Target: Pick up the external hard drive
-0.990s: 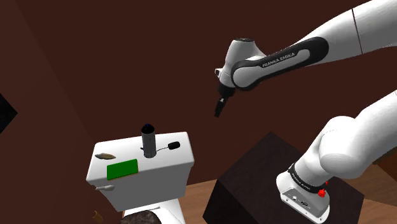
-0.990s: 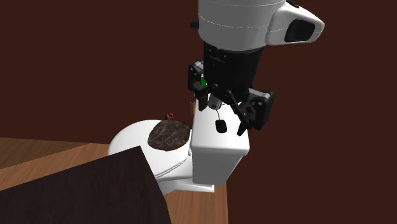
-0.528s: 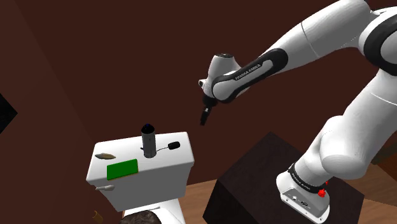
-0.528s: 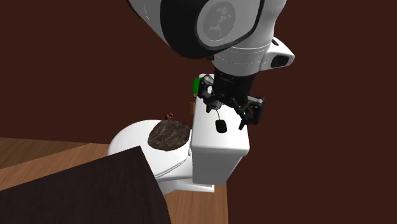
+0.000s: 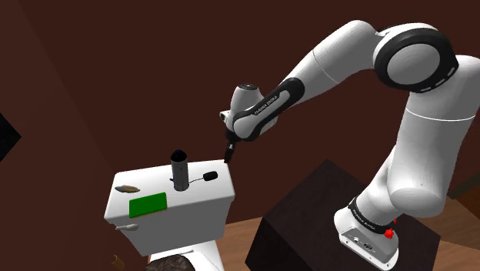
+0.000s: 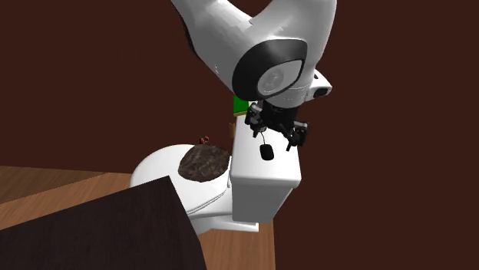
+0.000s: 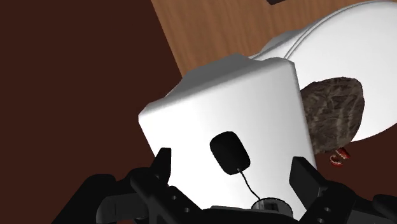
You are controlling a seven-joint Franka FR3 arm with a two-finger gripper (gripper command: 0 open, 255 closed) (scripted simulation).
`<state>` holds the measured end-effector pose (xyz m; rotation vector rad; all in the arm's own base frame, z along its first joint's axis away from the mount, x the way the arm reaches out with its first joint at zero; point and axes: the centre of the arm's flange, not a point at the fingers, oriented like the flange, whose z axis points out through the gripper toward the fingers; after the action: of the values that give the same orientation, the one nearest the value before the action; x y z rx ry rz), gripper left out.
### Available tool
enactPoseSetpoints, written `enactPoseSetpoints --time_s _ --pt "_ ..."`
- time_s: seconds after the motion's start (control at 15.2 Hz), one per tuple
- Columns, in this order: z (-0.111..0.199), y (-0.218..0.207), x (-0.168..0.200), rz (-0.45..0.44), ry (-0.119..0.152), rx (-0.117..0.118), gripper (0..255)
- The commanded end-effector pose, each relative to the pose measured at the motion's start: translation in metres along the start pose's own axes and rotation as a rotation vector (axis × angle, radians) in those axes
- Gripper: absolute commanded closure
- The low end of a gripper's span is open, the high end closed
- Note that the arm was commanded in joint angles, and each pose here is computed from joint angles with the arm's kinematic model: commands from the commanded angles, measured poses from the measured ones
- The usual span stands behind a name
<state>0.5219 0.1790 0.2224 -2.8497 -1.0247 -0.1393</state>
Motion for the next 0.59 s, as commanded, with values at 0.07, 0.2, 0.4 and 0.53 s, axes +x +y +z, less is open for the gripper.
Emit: enactPoseSetpoints --time_s 0.07,0.2,0.4,0.53 --pt "0.031 -0.004 0.022 -0.048 0.011 0.011 0" --pt "0.052 -0.008 0.037 -0.079 0.017 0.018 0" --pt "0.082 -0.016 0.06 -0.126 0.027 0.029 0" --pt "0.102 -0.022 0.074 -0.158 0.034 0.036 0"
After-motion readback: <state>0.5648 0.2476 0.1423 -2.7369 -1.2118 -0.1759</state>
